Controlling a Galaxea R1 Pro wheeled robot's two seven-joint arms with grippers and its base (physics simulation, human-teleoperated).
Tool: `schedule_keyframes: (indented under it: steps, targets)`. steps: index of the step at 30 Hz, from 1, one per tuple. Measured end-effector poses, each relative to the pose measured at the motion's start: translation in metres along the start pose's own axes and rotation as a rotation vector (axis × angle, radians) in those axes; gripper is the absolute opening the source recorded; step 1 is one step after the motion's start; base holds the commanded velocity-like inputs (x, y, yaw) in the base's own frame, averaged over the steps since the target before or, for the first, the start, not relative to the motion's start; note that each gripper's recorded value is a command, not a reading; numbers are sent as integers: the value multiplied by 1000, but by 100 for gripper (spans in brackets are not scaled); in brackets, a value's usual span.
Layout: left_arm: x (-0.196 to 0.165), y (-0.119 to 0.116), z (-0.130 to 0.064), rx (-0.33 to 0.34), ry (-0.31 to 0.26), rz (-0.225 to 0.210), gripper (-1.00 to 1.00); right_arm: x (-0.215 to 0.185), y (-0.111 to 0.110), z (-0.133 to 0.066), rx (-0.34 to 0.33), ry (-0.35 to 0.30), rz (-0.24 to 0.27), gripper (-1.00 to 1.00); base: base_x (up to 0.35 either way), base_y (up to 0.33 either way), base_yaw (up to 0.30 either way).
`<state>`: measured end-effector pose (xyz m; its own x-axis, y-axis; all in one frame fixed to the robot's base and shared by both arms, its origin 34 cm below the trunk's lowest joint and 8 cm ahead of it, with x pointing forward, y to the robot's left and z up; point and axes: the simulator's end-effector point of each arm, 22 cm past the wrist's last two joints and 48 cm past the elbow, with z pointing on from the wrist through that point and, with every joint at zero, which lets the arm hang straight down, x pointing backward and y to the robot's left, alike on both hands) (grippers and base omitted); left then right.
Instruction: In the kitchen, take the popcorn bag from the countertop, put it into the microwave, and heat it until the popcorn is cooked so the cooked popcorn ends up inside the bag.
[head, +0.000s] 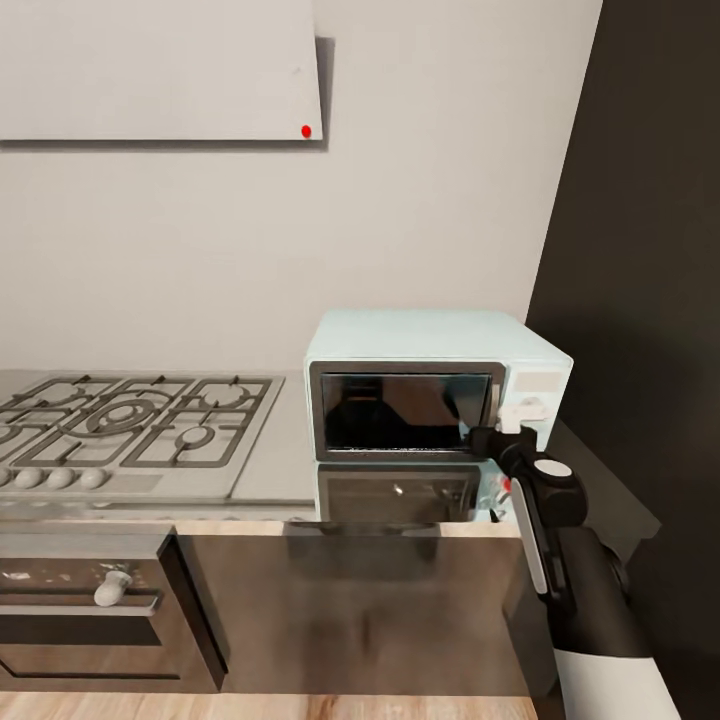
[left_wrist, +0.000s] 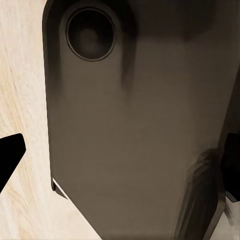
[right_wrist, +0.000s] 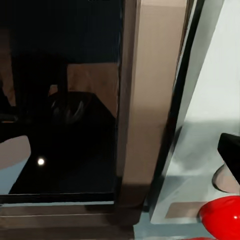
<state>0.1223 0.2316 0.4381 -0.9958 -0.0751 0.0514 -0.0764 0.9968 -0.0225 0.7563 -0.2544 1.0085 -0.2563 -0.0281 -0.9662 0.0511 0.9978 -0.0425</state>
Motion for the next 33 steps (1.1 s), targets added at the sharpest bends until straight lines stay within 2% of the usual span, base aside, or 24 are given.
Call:
schedule_keyframes:
  steps: [14,17,26,28,29,33]
  targets:
    - [0,0,0,0,0,0,100,1,2,1,-12,-16,19,-100,0,0,0]
    - [0,0,0,0,0,0,100,0,-3,0,10,-21,1,-100,0,0,0]
    - [0,0,0,0,-1,-1,100,-1,-2,5,8,-16,1,-100,-39,0,0]
    - [0,0,0,0,0,-1,100,-11,-12,8,48,-8,-30,-100,-151,0,0]
    - [0,0,0,0,-1,-1,100,-19,-13,8,49,-41,-28,-100,-96,0,0]
    - [0,0,0,0,-1,0,100,-20,-13,8,54,-45,-19,-100,-27,0,0]
